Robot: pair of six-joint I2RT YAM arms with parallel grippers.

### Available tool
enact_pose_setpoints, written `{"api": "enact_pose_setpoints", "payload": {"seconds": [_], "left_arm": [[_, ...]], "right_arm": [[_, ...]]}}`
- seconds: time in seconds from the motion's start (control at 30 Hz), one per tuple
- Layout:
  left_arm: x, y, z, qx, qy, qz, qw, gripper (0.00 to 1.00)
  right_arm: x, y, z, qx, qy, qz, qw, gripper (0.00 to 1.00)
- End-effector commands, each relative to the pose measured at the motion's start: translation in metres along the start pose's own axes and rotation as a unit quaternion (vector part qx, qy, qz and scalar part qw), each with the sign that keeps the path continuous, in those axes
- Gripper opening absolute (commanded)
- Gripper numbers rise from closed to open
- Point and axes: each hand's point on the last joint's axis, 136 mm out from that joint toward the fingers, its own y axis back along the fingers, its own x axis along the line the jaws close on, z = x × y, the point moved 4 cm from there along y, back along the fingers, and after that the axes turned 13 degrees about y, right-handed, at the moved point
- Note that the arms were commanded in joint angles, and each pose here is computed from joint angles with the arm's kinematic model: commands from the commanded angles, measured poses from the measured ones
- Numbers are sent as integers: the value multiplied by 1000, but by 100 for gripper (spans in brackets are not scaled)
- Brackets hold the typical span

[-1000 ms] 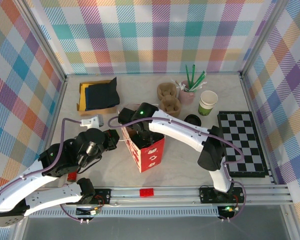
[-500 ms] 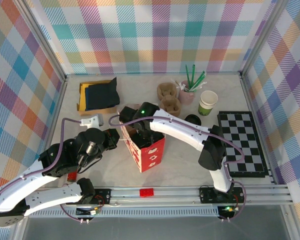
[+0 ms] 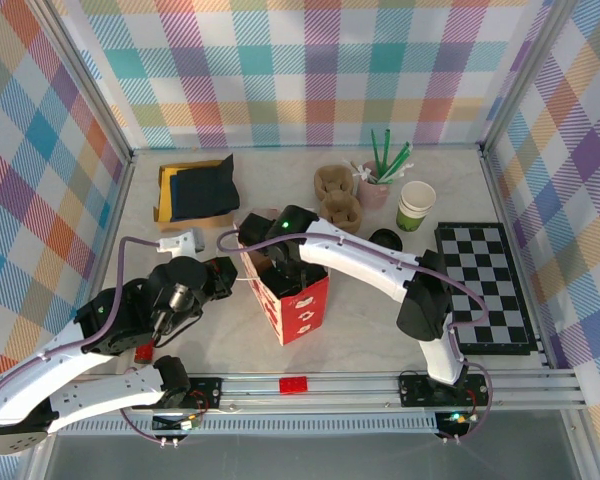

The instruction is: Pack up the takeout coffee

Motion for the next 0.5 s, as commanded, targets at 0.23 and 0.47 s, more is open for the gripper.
{"api": "enact_pose_setpoints", "payload": {"seconds": [0.23, 0.47], "left_arm": [[2, 4, 4, -12, -3, -9, 1000, 9], [2, 5, 4, -14, -1, -9, 1000, 8]], "right_arm": [[1, -2, -1, -1, -11, 16, 1000, 40], [-1, -8, -2, 2, -11, 18, 1000, 40]]}}
